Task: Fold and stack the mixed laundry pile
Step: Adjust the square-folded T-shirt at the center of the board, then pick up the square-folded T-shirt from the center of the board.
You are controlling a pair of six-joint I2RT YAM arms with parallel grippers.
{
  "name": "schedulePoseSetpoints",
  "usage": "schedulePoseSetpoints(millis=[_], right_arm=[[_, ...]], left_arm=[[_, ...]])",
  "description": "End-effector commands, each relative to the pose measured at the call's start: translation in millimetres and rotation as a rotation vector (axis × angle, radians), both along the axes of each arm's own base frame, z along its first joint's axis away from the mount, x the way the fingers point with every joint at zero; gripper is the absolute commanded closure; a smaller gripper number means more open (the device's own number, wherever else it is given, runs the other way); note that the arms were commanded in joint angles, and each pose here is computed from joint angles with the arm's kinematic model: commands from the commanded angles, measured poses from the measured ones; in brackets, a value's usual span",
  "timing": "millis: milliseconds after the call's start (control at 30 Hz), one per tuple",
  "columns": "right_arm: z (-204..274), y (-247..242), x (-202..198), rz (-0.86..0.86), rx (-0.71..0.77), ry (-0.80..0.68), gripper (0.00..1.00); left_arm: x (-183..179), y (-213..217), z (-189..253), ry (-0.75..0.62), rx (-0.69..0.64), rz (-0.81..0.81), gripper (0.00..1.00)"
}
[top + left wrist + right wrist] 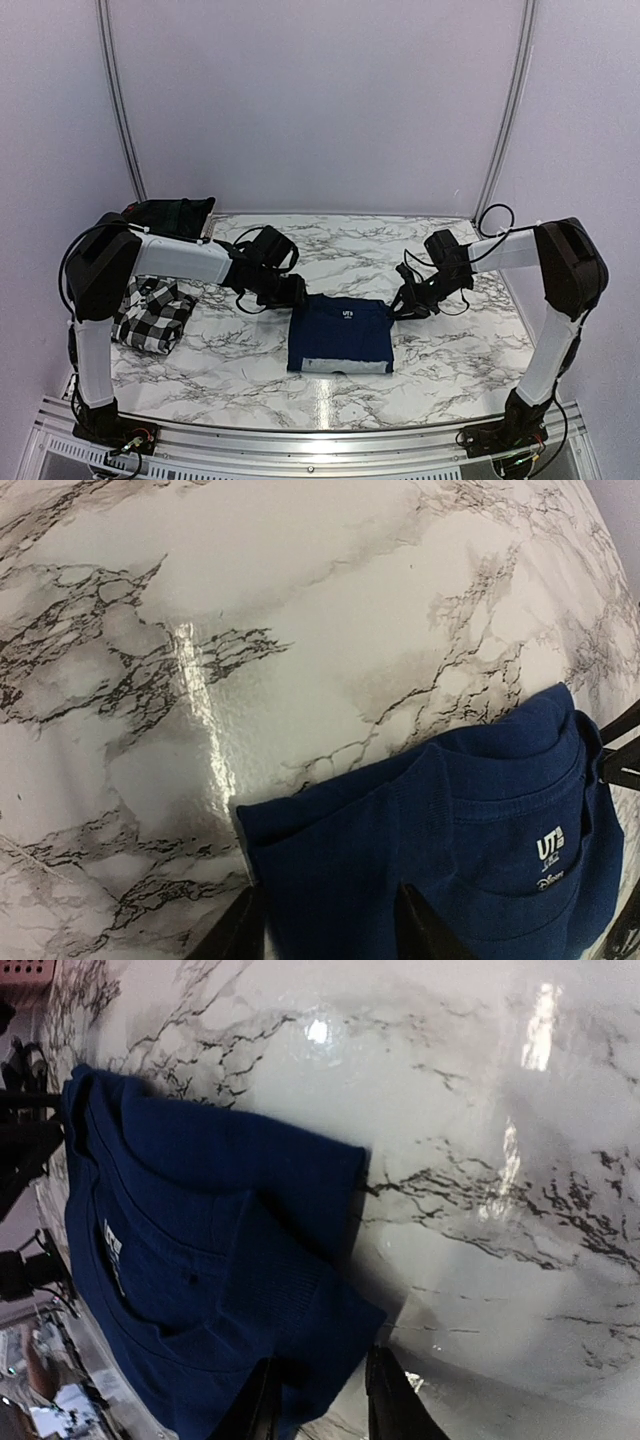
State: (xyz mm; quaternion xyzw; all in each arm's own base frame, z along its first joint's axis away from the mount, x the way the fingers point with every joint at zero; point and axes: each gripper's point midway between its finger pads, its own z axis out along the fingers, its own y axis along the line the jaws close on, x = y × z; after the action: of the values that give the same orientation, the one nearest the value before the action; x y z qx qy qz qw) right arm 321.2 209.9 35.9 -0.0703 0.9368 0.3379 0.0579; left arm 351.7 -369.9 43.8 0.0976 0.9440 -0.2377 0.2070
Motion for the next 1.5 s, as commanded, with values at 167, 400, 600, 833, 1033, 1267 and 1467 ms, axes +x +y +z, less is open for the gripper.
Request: schedulePoseSetpoints(millis=[167,400,600,833,1033,1267,1467], right_arm=[[32.8,15.2,35.4,0.06,0.056,-0.125,0.96],[48.5,19.4,52.5,0.09,0.057,-0.204,1.0],[16.5,19.9,59.7,0.098,0.033,-0.177,1.0],[16.6,16.7,90.6,0.06,-0.046,-0.223,0.76],[102.1,5.2,112.3,0.092,-0.166,-0.442,0.48],[181.5,73.5,31.5,0.281,-0.105,-0.674,0.44],[167.9,140.7,-50.8,0.495,-0.09,-0.717,0.5]], left_arm=[[9.5,2.9,2.5,0.0,-0.008,-0.004,0.94],[20.1,24.5,18.8,-0.052,-0.022,0.065,1.0],[22.8,29.4,-3.5,-0.006,-0.014,0.086,1.0],[29.5,48.8,-0.7,-0.013,-0.003,0.174,0.6],[31.5,69.3,61.4,-0.147,-0.037,0.231,0.01],[15.1,103.6,133.7,-0.252,-0.152,0.367,0.01],[-2.7,122.5,131.8,-0.191,-0.178,0.395,0.01]])
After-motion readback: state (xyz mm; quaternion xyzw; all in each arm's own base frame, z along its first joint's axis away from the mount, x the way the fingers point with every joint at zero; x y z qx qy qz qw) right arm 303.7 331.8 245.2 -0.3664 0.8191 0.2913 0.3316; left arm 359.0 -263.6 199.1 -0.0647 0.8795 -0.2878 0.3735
